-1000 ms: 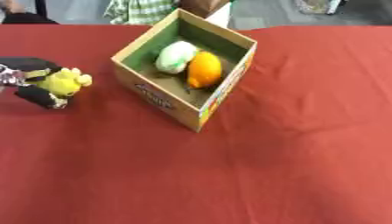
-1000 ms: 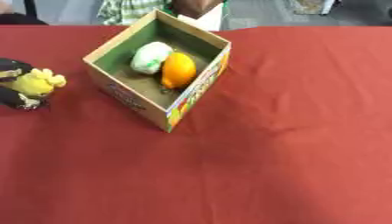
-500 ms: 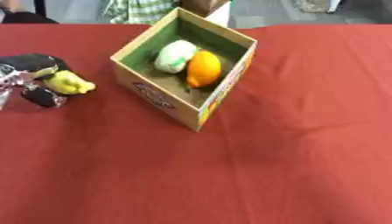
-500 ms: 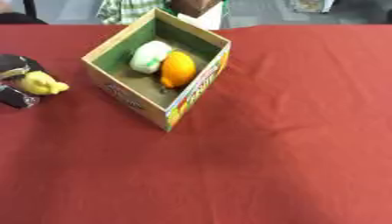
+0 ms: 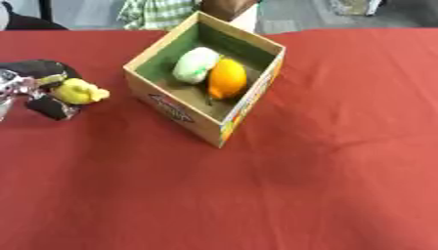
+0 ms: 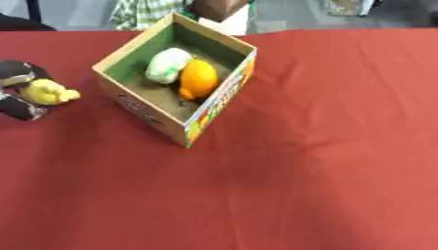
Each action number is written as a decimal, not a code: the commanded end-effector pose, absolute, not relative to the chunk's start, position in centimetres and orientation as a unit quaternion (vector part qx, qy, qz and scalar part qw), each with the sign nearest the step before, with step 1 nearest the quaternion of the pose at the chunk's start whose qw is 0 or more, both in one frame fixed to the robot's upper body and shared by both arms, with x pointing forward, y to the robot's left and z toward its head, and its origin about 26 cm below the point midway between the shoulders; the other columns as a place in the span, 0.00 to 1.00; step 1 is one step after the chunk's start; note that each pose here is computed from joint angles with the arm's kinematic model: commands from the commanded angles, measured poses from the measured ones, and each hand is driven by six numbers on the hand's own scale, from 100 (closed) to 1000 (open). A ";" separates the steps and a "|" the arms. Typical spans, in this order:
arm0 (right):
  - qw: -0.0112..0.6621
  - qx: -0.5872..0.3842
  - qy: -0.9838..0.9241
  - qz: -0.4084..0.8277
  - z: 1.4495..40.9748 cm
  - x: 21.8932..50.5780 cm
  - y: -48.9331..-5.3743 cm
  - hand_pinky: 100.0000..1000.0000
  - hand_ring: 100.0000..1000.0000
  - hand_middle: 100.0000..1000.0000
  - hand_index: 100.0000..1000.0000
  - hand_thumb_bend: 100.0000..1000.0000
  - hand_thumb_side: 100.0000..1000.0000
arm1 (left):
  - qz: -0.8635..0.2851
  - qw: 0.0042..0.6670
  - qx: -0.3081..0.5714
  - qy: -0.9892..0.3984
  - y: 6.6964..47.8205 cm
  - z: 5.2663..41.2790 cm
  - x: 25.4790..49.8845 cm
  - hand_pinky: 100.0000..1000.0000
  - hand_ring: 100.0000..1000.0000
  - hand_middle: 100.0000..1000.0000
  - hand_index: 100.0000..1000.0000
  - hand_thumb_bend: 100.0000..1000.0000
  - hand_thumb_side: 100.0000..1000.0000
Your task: Pick up objects on the table and place them in the box.
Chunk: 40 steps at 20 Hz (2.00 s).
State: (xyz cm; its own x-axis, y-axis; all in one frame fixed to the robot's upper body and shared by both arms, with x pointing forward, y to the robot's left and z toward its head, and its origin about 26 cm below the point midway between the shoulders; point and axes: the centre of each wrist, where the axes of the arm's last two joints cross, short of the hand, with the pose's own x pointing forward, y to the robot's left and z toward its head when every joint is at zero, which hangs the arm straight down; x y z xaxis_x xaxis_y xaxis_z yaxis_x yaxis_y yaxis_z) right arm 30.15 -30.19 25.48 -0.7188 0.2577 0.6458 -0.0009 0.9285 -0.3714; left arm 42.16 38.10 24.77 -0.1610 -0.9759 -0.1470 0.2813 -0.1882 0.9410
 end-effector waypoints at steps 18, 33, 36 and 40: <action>0.359 -0.074 -0.912 0.183 26.4 29.8 -30.2 0.89 0.81 0.61 0.90 0.21 0.76 | -0.546 0.296 0.497 -0.606 29.9 34.2 38.4 0.38 0.57 0.56 0.63 0.00 0.23; 0.353 -0.050 -0.914 0.196 27.1 30.1 -29.3 0.90 0.81 0.61 0.90 0.20 0.75 | -0.523 0.287 0.383 -0.705 22.0 31.4 43.2 0.38 0.55 0.54 0.58 0.00 0.22; 0.353 -0.047 -0.913 0.198 27.2 30.1 -29.1 0.90 0.81 0.61 0.90 0.20 0.75 | -0.528 0.305 0.382 -0.695 22.0 30.1 44.2 0.38 0.55 0.55 0.58 0.00 0.21; 0.351 -0.045 -0.913 0.202 27.3 30.2 -29.0 0.90 0.81 0.61 0.90 0.21 0.75 | -0.533 0.322 0.388 -0.680 22.3 28.8 45.2 0.41 0.58 0.59 0.67 0.00 0.19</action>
